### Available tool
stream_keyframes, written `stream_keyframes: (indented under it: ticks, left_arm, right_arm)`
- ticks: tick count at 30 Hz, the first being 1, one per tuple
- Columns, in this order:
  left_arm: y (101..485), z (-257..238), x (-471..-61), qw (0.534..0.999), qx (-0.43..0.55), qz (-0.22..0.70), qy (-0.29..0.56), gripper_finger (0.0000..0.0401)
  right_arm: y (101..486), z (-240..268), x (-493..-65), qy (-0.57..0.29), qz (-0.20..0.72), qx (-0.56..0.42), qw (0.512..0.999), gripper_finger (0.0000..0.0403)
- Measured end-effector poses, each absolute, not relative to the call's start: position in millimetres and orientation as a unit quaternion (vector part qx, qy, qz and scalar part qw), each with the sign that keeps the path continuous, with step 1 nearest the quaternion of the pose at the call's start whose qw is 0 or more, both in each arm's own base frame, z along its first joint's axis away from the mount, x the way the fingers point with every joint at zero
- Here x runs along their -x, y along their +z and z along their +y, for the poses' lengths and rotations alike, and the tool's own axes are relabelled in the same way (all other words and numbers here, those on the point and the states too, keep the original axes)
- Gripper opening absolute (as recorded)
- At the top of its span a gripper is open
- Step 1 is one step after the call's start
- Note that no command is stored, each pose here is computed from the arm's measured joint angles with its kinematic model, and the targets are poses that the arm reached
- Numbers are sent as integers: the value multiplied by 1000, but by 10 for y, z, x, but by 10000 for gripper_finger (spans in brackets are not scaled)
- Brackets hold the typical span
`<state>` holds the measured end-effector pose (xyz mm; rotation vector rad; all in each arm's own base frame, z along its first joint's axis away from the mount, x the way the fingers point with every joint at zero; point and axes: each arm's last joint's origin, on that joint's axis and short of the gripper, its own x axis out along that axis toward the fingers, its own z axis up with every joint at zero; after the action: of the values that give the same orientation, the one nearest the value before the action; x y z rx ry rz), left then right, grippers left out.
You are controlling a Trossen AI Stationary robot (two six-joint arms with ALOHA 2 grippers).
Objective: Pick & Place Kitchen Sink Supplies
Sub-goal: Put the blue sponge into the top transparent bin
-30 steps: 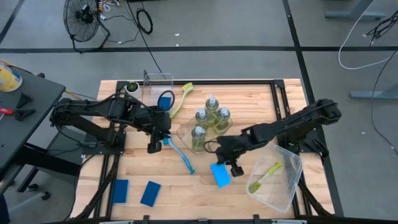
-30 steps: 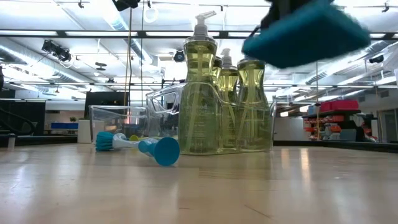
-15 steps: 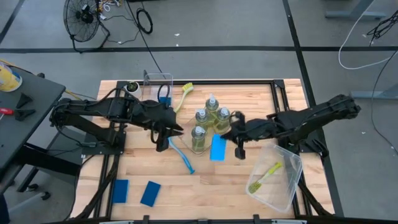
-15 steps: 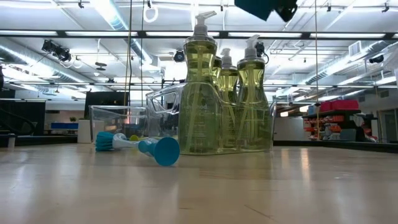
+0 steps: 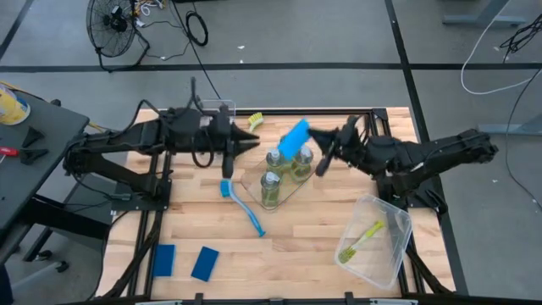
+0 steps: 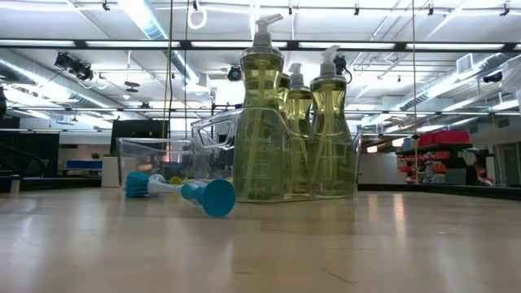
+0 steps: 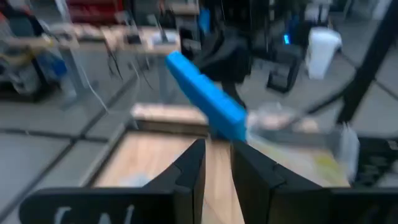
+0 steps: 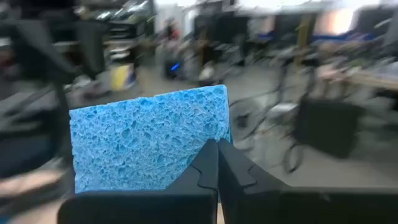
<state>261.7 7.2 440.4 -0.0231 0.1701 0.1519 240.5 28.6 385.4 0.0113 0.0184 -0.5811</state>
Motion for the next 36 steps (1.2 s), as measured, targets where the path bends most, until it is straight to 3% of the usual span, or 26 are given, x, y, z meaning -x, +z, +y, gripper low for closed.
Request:
stream_keyframes:
  ticks: [9,20,24,36]
  left_arm:
    - [4538,372,-2604,991,28,13,129,105]
    - [4566,573,-2572,990,63,-6,125,263]
    - [4558,599,-2578,990,62,-5,127,304]
    - [4368,682,-2813,987,63,32,143,323]
  right_arm:
    - [4063,-31,-2421,-392,-63,46,917,0]
    - [4009,-320,-2613,-413,-95,46,905,0]
    - [3938,-366,-2763,-407,-111,44,905,0]
    - [3713,-384,-3125,-372,-152,40,915,0]
